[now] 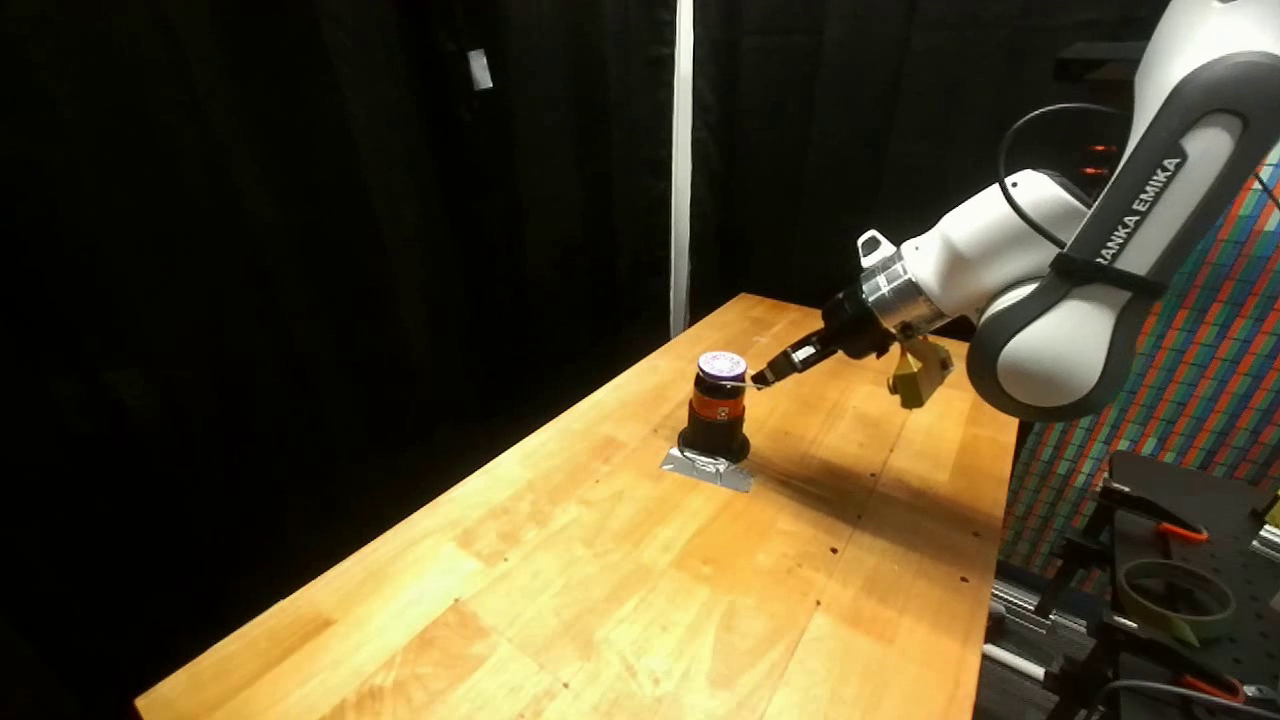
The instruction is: Put the rubber band around the base of the cup
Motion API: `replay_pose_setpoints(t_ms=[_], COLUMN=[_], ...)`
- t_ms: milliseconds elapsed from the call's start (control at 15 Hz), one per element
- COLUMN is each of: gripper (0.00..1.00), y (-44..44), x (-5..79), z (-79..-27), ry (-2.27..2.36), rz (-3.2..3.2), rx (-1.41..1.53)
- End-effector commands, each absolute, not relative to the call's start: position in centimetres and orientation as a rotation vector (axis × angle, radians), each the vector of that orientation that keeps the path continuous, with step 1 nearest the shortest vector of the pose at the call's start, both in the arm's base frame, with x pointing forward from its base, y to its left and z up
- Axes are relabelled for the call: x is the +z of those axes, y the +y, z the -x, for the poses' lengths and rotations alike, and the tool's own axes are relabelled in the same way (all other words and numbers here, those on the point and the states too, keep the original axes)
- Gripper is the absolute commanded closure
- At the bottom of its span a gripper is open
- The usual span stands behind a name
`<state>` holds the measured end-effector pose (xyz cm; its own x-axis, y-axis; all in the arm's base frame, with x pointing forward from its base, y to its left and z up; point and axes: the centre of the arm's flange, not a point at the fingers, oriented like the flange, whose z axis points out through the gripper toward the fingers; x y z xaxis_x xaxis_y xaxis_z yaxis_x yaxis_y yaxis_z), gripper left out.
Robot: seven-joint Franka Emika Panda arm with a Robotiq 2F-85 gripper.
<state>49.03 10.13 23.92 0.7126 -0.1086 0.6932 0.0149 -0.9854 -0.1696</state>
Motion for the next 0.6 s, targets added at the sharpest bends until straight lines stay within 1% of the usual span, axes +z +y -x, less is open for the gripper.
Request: replay_pose_setpoints(t_ms=[0, 533], gripper=[0.9, 0.89], y=[9.9, 9.4], x=[24.8, 25.2], z=[-46.9, -45.5], ry=[0.102, 0.135], rz=[2.68, 2.585], rx=[-1.228, -1.358])
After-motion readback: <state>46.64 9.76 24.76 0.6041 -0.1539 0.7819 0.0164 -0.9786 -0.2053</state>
